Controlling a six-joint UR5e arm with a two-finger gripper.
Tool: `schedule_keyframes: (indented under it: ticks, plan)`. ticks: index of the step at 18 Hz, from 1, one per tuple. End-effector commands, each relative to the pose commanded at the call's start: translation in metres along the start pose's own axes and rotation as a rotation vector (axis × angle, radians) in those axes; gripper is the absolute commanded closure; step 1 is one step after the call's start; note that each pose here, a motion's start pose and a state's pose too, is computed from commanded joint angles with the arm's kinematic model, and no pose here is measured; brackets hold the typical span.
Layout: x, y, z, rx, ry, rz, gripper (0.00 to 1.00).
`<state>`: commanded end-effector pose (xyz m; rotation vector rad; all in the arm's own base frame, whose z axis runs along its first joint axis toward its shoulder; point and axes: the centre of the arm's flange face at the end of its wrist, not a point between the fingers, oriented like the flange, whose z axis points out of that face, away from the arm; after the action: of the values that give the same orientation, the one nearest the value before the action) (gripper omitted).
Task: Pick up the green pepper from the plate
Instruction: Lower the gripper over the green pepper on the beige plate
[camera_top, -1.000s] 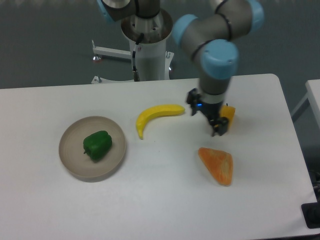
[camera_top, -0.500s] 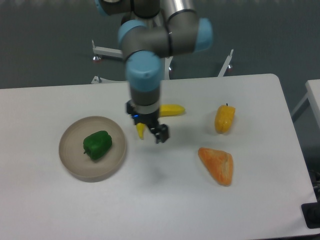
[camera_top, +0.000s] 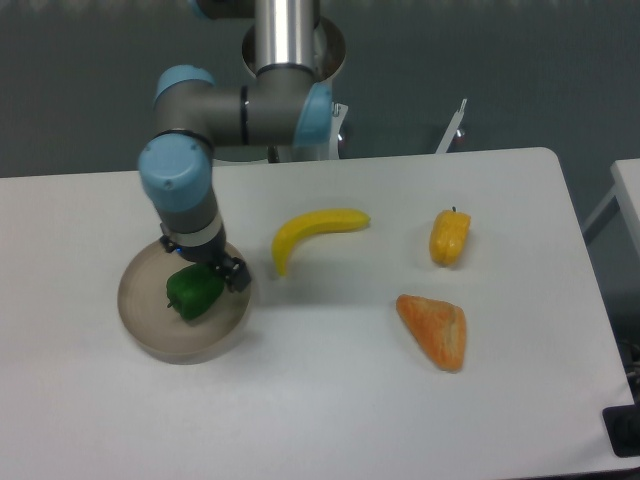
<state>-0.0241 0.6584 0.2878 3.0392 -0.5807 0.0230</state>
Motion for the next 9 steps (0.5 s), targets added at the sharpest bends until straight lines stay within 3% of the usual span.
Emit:
schedule_keyframes:
  ticks: [6, 9]
  plan:
    - [0.012, -0.002, 0.033, -0.020, 0.011, 0.005, 0.00]
    - [0.008, -0.006, 0.039, 0.050, -0.047, -0.025, 0.00]
